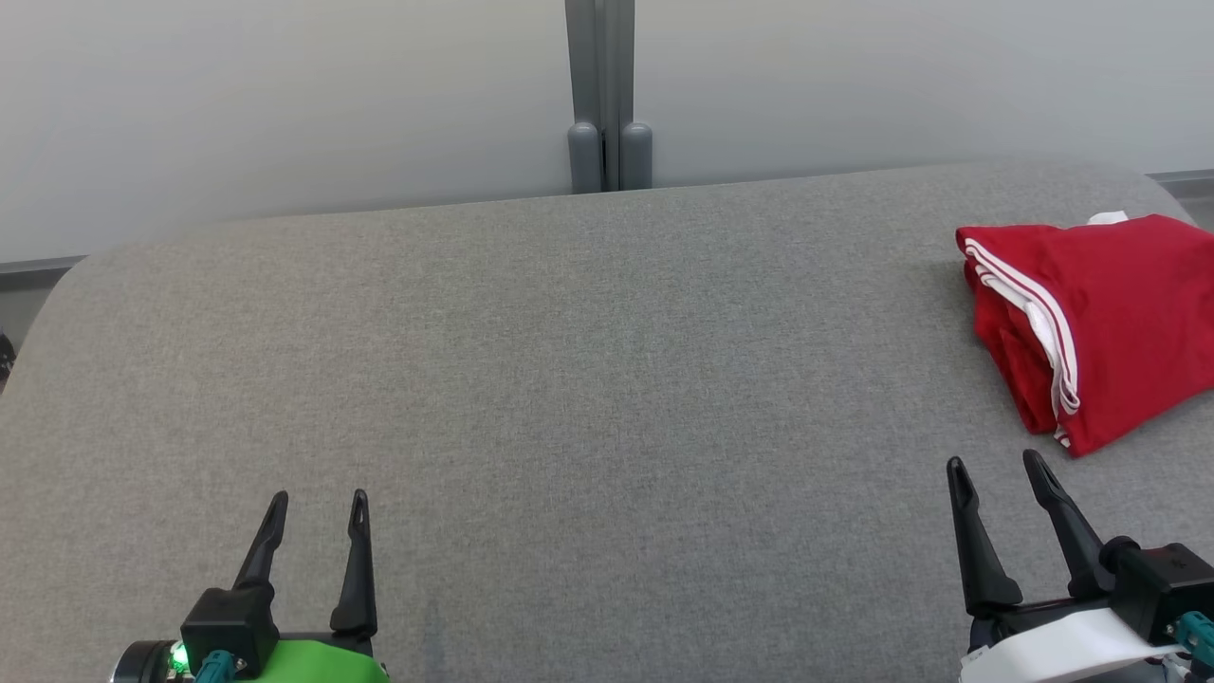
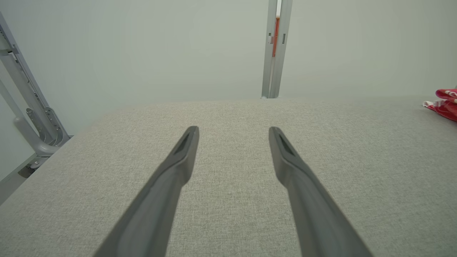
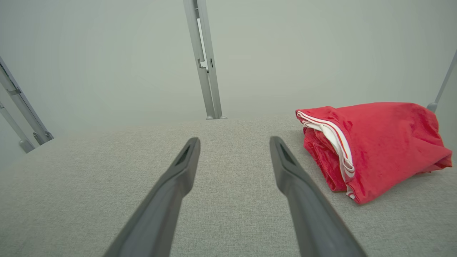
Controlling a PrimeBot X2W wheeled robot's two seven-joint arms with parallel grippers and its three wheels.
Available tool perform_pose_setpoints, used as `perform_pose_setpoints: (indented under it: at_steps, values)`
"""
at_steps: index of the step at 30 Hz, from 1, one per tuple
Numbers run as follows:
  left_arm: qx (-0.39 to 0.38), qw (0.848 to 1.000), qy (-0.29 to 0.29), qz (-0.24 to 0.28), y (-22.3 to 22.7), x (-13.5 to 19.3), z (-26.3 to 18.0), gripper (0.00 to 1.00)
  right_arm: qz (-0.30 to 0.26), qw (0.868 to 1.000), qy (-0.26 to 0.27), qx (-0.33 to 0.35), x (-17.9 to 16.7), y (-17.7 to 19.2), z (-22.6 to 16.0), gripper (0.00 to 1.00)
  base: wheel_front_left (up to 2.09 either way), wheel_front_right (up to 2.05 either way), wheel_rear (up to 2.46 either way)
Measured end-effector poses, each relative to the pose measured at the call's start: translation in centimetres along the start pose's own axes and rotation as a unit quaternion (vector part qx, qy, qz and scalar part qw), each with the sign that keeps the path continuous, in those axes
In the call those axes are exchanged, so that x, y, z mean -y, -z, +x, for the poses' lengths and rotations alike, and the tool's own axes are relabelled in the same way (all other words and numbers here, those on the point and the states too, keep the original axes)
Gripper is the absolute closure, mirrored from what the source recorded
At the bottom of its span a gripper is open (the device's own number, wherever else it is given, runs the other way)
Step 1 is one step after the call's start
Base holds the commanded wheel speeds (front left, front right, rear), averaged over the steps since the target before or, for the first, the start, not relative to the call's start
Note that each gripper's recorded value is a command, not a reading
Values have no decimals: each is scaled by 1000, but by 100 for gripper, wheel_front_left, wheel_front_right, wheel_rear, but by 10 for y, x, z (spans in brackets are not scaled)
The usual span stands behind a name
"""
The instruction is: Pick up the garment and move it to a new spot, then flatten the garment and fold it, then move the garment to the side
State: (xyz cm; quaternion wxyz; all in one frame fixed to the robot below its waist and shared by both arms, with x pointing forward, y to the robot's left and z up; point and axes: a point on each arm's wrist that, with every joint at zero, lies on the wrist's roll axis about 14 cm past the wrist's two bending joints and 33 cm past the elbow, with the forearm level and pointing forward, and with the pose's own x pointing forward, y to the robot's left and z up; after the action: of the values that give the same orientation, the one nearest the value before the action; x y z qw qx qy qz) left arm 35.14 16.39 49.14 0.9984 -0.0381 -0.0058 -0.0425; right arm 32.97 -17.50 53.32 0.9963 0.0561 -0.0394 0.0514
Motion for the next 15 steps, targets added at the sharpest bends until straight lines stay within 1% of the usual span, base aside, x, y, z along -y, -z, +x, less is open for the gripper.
perform_pose_setpoints:
  at_steps: [15]
  values:
    - [-10,1000,-5,0,7,-4,-1,0,0,1000,-1,-5,-1,1,-2,0,0,0,0]
